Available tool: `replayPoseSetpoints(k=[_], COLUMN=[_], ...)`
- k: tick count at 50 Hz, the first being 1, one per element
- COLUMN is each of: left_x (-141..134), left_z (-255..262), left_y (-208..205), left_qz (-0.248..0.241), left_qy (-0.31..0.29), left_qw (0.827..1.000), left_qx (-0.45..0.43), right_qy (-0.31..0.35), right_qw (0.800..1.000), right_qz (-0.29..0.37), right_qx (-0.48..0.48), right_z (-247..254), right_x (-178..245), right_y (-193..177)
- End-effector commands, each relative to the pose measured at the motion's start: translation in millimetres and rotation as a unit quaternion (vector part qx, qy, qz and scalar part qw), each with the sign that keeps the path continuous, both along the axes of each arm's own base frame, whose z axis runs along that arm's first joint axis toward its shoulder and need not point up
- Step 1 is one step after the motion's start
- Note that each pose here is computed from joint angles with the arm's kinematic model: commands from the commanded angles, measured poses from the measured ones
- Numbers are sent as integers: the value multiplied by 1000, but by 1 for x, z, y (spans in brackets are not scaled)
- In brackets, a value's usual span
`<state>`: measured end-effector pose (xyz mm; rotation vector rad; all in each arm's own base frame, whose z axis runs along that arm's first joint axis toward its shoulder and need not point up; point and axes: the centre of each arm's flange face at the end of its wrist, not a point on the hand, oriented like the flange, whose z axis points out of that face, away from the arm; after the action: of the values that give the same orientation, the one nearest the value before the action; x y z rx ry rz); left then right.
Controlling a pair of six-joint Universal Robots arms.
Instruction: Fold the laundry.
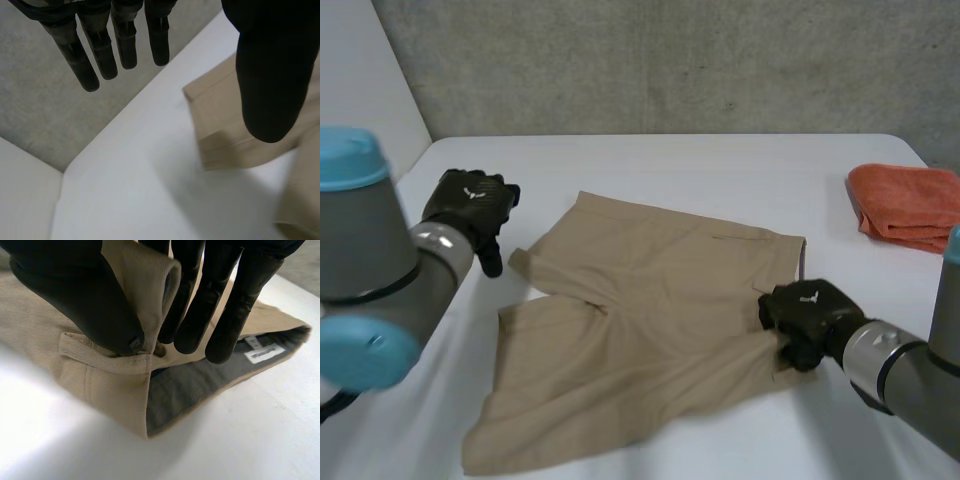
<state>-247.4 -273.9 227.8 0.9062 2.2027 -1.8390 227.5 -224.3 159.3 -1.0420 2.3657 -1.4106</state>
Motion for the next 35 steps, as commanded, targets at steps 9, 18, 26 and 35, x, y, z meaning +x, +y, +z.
replayPoseSetpoints(k=[9, 18, 26, 35], left_x=[30, 39, 35, 35], left_z=[-27, -52, -60, -71], left_y=[117, 141, 146, 138], left_qz=[-47, -43, -55, -30], left_qy=[25, 3, 2, -7], left_qw=[980, 969, 972, 979], left_qx=[192, 241, 230, 202], right_qy=[-80, -80, -82, -78], right_qw=[995, 995, 995, 995], right_qz=[-63, -63, -60, -54], right_qx=[13, 9, 9, 10], right_z=[-1, -4, -4, -4], right_x=[-5, -6, -4, -4], right_y=[-24, -22, -21, -20])
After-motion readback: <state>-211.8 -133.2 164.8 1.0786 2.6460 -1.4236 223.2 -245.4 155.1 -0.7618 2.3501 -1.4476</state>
